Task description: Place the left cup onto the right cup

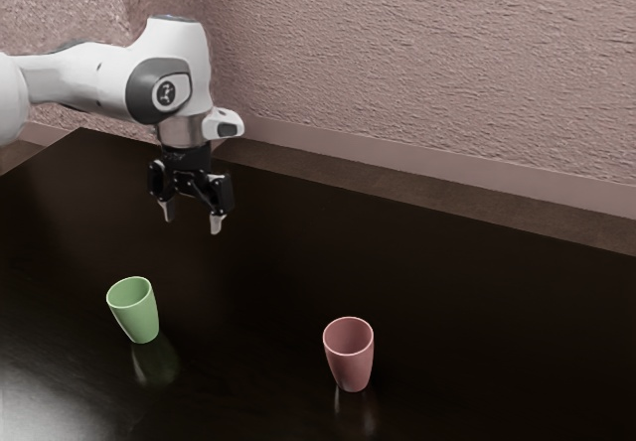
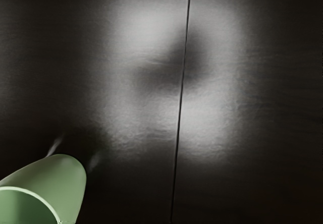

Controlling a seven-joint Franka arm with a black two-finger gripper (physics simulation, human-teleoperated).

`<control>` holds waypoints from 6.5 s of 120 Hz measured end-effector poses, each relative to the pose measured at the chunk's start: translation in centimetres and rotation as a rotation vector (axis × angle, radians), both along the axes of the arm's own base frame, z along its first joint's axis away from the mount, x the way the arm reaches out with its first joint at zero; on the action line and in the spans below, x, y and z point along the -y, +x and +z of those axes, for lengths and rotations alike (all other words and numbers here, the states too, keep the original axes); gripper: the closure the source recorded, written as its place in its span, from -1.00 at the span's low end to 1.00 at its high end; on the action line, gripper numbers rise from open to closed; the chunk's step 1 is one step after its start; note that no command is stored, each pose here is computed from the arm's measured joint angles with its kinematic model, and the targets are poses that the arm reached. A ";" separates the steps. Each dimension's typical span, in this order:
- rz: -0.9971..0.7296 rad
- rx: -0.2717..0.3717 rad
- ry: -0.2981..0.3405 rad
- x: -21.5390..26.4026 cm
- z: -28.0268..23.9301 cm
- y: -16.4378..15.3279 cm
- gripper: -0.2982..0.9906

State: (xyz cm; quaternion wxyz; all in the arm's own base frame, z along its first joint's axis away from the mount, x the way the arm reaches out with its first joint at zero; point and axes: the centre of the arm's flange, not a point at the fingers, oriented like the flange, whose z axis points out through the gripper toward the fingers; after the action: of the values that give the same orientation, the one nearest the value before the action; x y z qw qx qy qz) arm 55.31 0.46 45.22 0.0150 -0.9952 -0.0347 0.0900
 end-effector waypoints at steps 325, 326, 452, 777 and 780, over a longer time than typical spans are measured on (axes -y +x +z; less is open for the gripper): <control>0.018 0.048 0.027 -6.8 -11.2 -8.9 -0.54; 0.018 0.048 0.027 -6.8 -11.2 -8.9 -0.54; 0.016 0.025 0.060 -7.0 -15.1 -8.0 0.16; -0.248 0.220 0.017 21.4 -0.9 3.4 0.68; -0.248 0.220 0.017 21.7 -0.9 3.4 0.68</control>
State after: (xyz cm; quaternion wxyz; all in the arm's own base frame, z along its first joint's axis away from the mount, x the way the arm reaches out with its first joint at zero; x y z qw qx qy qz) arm 58.69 -21.24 44.29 0.0304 -0.9956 0.0863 -0.0224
